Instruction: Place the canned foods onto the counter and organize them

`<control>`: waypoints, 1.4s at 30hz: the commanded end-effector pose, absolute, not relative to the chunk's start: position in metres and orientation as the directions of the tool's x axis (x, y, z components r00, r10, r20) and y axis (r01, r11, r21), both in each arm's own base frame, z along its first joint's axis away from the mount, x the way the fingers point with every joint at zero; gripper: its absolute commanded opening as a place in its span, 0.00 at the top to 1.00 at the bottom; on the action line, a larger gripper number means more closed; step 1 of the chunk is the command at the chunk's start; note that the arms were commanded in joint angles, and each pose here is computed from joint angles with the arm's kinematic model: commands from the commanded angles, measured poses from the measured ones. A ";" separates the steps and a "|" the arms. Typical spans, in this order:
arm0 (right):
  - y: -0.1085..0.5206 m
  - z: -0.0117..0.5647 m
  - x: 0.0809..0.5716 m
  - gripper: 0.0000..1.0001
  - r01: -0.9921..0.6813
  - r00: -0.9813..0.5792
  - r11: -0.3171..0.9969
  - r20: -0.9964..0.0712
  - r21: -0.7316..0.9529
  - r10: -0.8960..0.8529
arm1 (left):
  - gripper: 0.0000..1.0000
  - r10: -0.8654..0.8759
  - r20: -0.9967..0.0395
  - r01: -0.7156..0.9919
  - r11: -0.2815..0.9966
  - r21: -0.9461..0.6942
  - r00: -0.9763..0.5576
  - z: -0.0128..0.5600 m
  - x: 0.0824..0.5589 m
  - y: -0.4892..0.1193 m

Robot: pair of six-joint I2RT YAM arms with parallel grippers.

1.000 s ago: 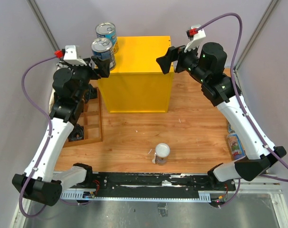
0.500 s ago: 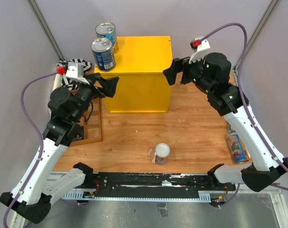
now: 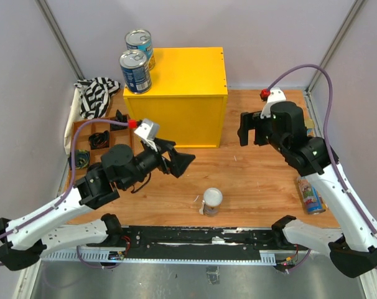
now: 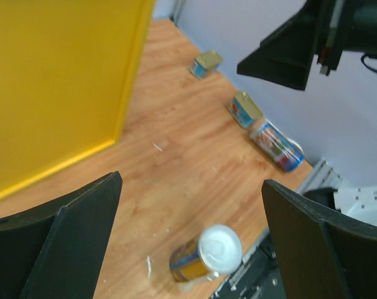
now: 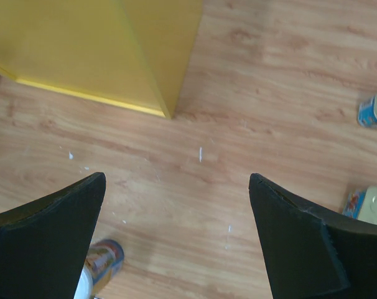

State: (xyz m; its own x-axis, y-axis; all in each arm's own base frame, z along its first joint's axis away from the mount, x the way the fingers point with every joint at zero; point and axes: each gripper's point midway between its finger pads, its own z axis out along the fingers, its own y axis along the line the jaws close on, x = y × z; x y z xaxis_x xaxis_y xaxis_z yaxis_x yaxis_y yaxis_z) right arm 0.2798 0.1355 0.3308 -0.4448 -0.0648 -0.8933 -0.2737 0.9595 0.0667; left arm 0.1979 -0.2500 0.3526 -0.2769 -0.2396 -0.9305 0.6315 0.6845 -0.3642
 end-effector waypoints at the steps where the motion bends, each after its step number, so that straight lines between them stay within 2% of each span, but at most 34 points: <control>1: 0.109 0.295 0.257 0.02 -0.179 -0.546 0.982 -0.836 0.056 -0.052 | 0.01 -0.219 -0.915 0.623 0.677 -0.392 -0.339 0.327 0.177 -0.270; 8: 0.106 0.249 0.231 0.02 -0.151 -0.626 0.981 -0.780 0.123 0.001 | 0.01 -0.110 -0.921 0.701 0.617 -0.358 -0.374 0.290 0.131 -0.307; 18: 0.103 0.229 0.220 0.02 -0.115 -0.640 0.978 -0.766 0.174 0.061 | 0.00 -0.046 -0.949 0.786 0.548 -0.285 -0.313 0.250 0.088 -0.336; 27: 0.102 0.226 0.230 0.02 -0.098 -0.612 0.982 -0.788 0.162 0.069 | 0.01 -0.040 -0.960 0.785 0.566 -0.251 -0.277 0.229 0.084 -0.337; 32: 0.077 0.223 0.240 0.02 0.098 -0.578 0.986 -0.799 0.133 0.165 | 0.01 -0.018 -0.966 0.781 0.585 -0.218 -0.256 0.209 0.088 -0.335; 36: 0.089 0.226 0.249 0.02 0.008 -0.554 0.992 -0.825 0.127 0.110 | 0.01 -0.018 -0.970 0.768 0.607 -0.204 -0.244 0.193 0.093 -0.332; 42: 0.092 0.220 0.257 0.02 -0.013 -0.535 0.992 -0.839 0.124 0.098 | 0.01 -0.001 -0.978 0.772 0.614 -0.164 -0.207 0.177 0.096 -0.332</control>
State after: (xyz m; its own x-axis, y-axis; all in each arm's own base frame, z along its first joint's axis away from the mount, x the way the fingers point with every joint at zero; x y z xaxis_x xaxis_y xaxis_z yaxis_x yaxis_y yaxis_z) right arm 0.2456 0.0956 0.2154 -0.5819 0.0924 -0.8080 -0.0237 0.9912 0.1304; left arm 0.0912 -0.3265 0.1630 -0.2481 0.0712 -0.9661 0.7797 0.6065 -0.1555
